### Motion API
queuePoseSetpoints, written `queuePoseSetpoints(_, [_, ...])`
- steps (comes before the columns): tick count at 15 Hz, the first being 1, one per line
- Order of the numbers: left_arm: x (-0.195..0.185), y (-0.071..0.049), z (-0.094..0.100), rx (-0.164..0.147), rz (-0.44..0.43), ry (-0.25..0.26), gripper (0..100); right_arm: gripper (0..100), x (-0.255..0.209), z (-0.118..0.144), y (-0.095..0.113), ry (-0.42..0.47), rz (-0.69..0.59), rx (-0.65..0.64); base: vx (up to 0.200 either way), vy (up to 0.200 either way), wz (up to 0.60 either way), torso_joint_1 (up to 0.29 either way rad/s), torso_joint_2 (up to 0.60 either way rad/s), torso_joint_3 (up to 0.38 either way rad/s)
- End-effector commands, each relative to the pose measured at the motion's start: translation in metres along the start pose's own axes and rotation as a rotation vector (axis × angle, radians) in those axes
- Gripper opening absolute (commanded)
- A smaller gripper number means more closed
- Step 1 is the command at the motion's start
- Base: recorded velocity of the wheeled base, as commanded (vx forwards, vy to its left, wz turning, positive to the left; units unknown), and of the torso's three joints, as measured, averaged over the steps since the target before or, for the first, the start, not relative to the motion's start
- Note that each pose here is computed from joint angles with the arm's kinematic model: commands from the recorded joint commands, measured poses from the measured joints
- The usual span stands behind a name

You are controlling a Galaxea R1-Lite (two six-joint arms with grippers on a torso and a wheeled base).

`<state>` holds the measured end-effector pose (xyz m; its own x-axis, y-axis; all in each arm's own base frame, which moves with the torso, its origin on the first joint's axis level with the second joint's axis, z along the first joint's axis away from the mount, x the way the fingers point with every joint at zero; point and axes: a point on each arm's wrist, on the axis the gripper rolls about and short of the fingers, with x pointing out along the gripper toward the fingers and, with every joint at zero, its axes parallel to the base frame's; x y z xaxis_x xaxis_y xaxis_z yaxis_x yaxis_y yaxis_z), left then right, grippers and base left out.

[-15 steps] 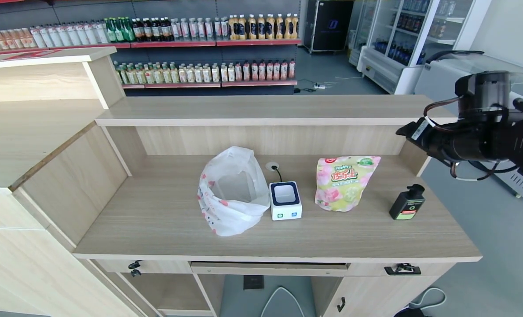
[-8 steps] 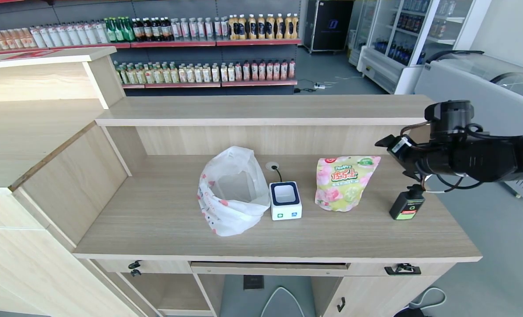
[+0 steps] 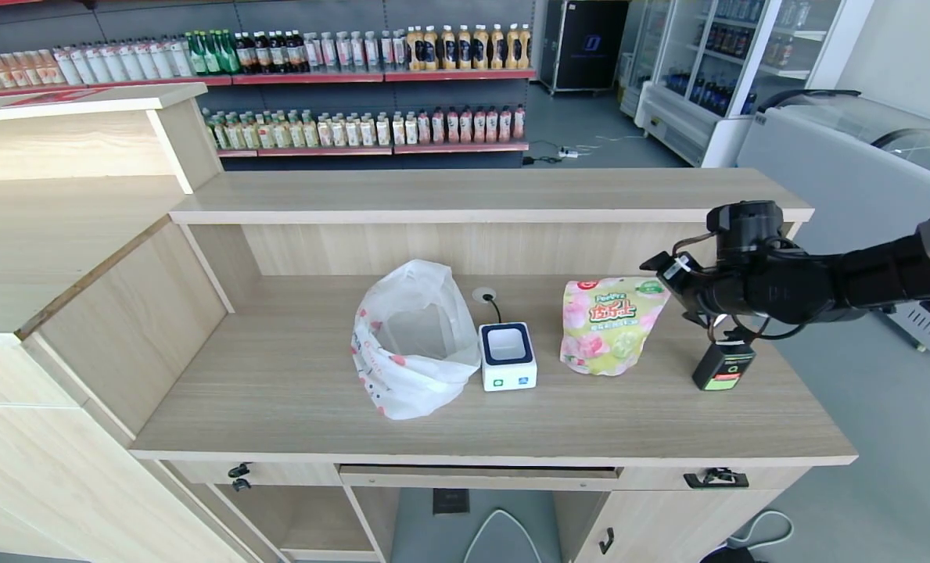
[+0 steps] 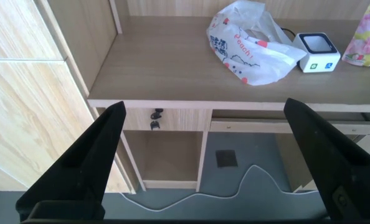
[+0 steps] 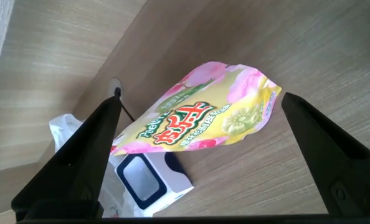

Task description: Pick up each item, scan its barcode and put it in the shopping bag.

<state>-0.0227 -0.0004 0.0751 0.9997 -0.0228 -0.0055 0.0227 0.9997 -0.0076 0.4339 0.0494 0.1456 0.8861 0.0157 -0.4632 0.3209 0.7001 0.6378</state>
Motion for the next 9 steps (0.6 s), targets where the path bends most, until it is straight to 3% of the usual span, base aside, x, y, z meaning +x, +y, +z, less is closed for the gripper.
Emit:
queuePoseSetpoints(1, [0.0, 0.0, 0.0, 0.0, 0.0, 0.001, 100, 100, 0.021, -0.013, -0.003, 0.025, -0.012, -0.002, 0.0, 0.0, 0.0, 0.0, 0.0, 0.0])
queuePoseSetpoints(9, [0.0, 0.0, 0.0, 0.0, 0.0, 0.001, 100, 100, 0.061, -0.05, 0.002, 0.119, 0.026, -0.04, 0.0, 0.0, 0.0, 0.0, 0.0, 0.0])
